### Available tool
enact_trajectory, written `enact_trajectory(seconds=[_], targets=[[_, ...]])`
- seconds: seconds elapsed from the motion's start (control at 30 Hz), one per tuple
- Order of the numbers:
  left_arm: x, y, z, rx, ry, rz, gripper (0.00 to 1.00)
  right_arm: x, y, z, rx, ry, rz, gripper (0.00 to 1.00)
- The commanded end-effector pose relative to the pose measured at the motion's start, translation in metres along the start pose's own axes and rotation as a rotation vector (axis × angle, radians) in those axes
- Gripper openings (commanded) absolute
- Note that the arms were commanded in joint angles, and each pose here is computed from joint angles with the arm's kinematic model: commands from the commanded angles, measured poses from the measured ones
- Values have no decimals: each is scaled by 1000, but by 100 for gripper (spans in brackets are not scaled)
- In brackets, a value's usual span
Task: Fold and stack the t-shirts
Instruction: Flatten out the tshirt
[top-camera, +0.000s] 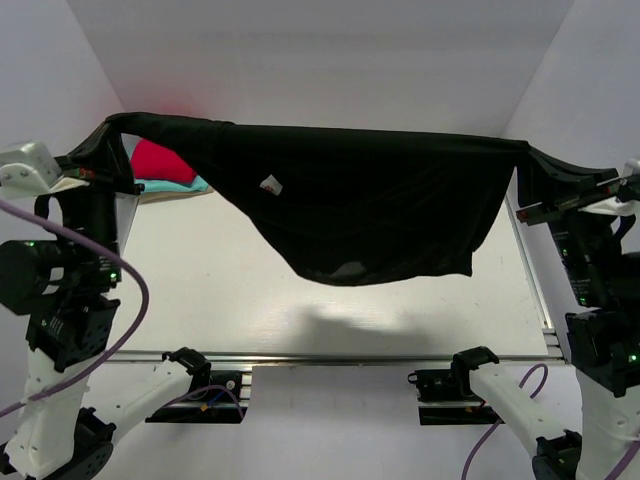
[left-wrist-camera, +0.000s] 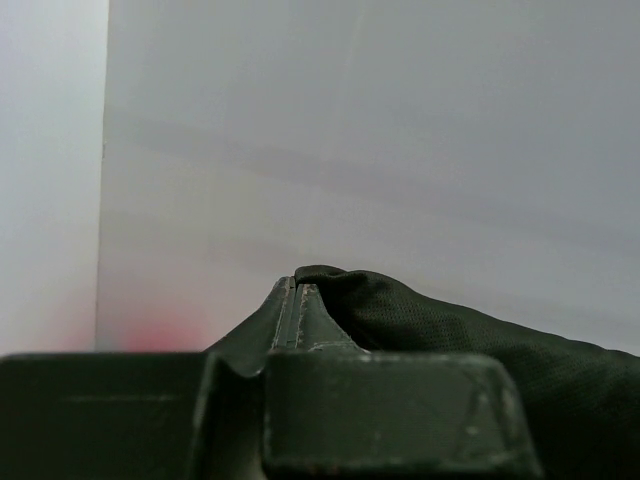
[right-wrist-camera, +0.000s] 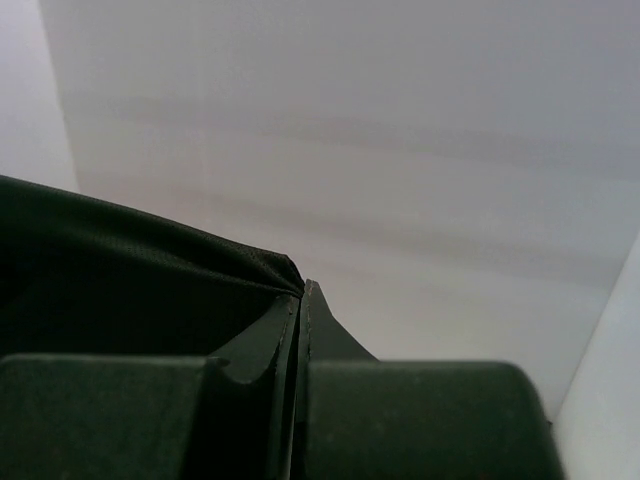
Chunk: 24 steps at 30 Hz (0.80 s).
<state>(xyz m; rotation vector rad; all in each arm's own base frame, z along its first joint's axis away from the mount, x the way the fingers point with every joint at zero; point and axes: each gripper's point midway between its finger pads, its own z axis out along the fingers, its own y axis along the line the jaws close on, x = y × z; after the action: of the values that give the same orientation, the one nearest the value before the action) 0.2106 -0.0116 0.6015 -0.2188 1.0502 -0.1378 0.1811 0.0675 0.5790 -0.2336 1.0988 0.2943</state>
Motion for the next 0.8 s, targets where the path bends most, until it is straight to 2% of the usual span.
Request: enact_trajectory(seconds=[0.0, 0.13, 0.2, 0.3, 0.37, 0.4, 0.43, 0.47, 0.5, 0.53, 0.57, 0.6, 0.67, 0.7, 0.77], targets=[[-20, 14, -10, -28, -28, 7, 0, -29, -6, -13, 39, -85, -16, 0], [3, 9, -7, -14, 8, 20, 0, -6, -1, -3, 7, -35, 10, 0], [28, 3, 3, -32, 55, 34, 0, 20, 0, 11, 0, 18, 28, 0], [90, -8, 23, -78, 167, 93, 0, 72, 4, 35, -25, 126, 76, 0], [135, -6, 33, -141, 238, 138, 0, 127, 3, 56, -19, 238, 112, 0], [153, -5, 39, -162, 257, 179, 0, 132, 1, 65, -15, 225, 110, 0], [190, -10, 52, -193, 296, 224, 0, 172, -4, 82, 8, 311, 114, 0], [209, -13, 59, -204, 323, 261, 0, 178, -9, 91, 27, 317, 104, 0], [205, -16, 76, -222, 308, 258, 0, 183, -18, 101, 73, 322, 88, 0], [219, -21, 84, -218, 344, 296, 0, 171, -28, 113, 115, 298, 58, 0], [227, -22, 95, -228, 356, 310, 0, 191, -36, 140, 133, 342, 35, 0], [231, -31, 115, -227, 348, 305, 0, 195, -38, 148, 134, 361, 20, 0], [224, -36, 134, -203, 323, 298, 0, 180, -46, 178, 142, 330, -19, 0], [202, -45, 145, -189, 275, 261, 0, 186, -44, 187, 129, 342, -21, 0], [198, -48, 157, -179, 266, 258, 0, 154, -44, 197, 125, 285, -24, 0]])
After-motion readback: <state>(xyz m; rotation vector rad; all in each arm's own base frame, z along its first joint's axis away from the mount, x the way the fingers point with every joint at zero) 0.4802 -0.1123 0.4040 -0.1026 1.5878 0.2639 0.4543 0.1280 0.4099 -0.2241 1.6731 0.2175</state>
